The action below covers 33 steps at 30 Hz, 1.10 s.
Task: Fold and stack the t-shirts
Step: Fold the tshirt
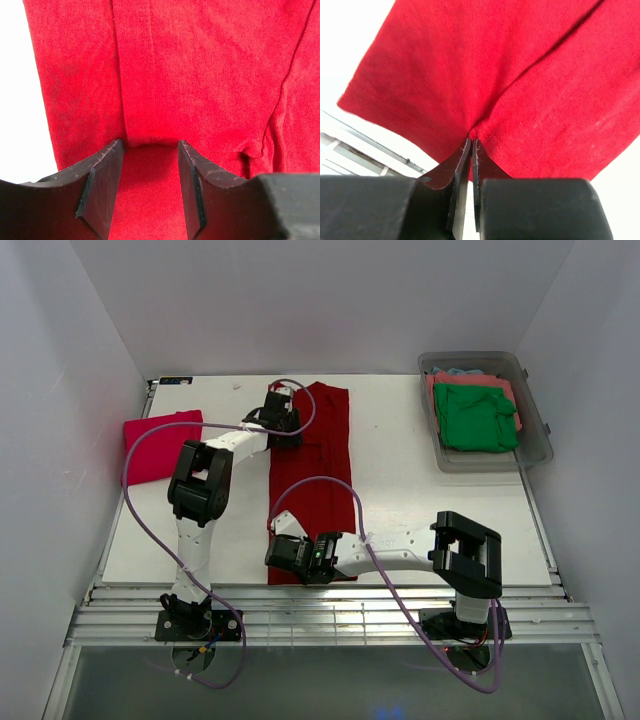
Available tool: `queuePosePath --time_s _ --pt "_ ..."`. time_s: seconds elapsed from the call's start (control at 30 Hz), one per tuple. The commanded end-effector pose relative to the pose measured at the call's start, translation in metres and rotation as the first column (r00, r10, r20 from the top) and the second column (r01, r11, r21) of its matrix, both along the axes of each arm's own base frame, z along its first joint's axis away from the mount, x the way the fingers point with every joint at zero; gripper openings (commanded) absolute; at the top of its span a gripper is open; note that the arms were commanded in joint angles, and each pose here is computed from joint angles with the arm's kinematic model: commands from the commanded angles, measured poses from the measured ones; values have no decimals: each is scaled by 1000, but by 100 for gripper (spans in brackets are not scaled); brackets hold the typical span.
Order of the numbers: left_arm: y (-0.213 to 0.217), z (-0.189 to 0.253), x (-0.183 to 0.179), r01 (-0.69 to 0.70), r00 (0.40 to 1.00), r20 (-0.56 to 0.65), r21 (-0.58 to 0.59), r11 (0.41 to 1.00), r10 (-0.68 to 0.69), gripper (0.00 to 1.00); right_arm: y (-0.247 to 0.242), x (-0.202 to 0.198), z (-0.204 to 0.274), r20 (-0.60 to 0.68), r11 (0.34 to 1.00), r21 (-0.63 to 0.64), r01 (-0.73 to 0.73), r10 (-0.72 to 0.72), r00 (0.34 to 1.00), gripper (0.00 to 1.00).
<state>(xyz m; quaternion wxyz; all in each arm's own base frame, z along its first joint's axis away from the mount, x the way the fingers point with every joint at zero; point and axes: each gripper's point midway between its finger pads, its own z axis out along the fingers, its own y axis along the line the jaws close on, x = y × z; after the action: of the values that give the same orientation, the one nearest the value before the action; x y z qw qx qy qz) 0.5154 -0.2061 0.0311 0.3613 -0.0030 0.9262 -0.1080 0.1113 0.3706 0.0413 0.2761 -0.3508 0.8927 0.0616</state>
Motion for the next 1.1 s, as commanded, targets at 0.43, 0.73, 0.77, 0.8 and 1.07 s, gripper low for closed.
queuePosePath --time_s 0.43,0.73,0.77,0.8,1.07 --pt "20 -35 2 -27 995 -92 43 999 30 58 5 -25 13 -48 999 -28 -42 40 998 9" --pt "19 -34 1 -23 995 -95 34 999 26 58 17 -33 10 -64 996 -1 -88 87 994 9" --pt "18 -33 1 -22 995 -94 33 999 25 58 19 -34 10 -61 995 2 -103 103 993 10" --pt "18 -32 1 -20 995 -93 30 999 23 58 22 -34 10 -61 993 8 -114 114 992 12" --pt "16 12 22 -28 1000 4 30 999 27 70 40 -25 53 31 977 162 -137 134 991 35"
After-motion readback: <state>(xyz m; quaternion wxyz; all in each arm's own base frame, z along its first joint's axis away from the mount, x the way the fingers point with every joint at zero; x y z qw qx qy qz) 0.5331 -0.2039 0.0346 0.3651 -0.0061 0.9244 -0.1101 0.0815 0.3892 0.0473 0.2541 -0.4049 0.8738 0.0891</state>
